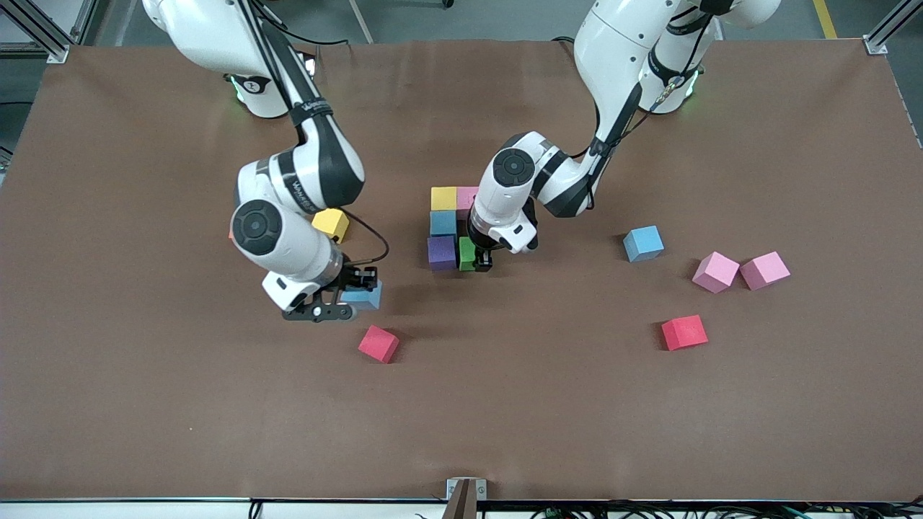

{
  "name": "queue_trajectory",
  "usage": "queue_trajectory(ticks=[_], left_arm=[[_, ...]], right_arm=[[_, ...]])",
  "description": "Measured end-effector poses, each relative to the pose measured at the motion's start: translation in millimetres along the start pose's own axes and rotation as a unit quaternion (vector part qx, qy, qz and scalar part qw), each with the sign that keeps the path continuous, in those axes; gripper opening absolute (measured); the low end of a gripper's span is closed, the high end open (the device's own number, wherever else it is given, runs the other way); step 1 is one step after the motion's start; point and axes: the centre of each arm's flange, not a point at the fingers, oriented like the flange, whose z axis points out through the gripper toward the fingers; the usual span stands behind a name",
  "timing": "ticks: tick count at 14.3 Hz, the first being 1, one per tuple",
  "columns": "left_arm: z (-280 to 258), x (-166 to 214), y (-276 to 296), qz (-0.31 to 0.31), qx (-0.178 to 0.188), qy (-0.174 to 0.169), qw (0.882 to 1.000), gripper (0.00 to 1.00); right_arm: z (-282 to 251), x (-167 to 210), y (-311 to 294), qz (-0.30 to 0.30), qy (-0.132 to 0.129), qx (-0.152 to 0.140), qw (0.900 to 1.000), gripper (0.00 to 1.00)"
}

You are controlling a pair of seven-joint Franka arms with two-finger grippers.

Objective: Arrange 11 blocks into digit 3

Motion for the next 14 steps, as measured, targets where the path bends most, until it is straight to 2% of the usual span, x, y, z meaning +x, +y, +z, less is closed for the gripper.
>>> queue_trajectory(ticks=[7,10,11,14], left_arm=[[4,-4,5,-0.001,-0.003,-0.003,1.000,0.57],[4,-5,7,-0.001,-0.003,-0.004,1.000,0.58],[5,-5,7,-0.001,-0.003,-0.003,1.000,0.63],[10,-3,6,-0.001,-0.001,-0.001,1.000,0.90]], right_arm=[[51,-9,-57,0.010,-0.006,-0.022,1.000,0.50],[76,-9,-70,0.014,0.002,-0.029,0.999,0.50],[82,-10,-73,0.014,0.003,-0.031,0.999,0.50],[92,-11,-76,0.013,0.001,-0.035,0.999,0.50]])
